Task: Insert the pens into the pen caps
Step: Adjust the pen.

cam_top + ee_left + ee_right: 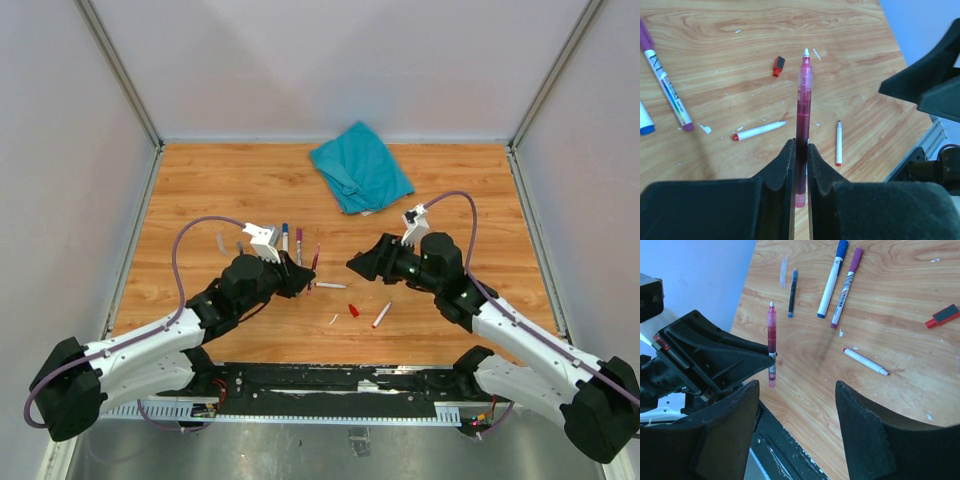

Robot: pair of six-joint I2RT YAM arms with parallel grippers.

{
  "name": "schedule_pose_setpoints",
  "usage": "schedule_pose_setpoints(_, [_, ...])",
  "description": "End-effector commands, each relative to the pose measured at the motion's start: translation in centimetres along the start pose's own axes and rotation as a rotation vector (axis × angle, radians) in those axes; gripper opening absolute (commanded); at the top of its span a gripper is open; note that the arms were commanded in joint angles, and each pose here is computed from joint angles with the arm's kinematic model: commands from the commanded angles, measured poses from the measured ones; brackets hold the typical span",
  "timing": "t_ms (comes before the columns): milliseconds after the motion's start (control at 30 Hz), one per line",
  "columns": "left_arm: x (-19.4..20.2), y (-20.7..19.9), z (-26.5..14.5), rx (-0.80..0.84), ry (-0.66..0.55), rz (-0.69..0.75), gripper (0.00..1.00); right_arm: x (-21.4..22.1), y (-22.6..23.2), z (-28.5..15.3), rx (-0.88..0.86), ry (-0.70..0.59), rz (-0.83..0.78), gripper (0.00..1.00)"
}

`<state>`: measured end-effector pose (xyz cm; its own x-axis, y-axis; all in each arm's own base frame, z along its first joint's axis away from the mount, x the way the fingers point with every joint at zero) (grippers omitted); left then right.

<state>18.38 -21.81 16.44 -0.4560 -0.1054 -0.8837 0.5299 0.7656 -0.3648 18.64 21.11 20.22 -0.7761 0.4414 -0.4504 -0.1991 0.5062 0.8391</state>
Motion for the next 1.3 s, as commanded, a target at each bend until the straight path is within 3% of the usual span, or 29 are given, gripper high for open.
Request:
schedule_pose_setpoints(0, [-1.6,-1.8,0.1,0.085,-0.069,0.004,0.0,0.2,1.6,1.4,-0.091,0.008,0.074,0.6])
schedule_pose_setpoints(367, [-1.2,-2.9,0.0,0.129,-0.053,0.032,0.0,1.5,2.7,4.8,-0.136,0.061,0.108,0.5])
schedule_pose_setpoints(1267, [-0.6,-3.4,0.2,0.165,-0.032,0.065,0.01,3.8,3.0,7.6,-0.162,0.162,0.108,0.29])
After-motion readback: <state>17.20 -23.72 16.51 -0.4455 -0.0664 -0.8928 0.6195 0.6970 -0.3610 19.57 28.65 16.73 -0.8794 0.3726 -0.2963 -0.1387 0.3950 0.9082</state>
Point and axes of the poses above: each gripper's point midway between its finger pads, its own z axis out along the fingers, its own y axis along the line the jaws close on, x = y × z, the point moved 5 cm from there along -z, back along the fingers, and after that the axes turned 14 degrees about z, right-handed, at the moved point
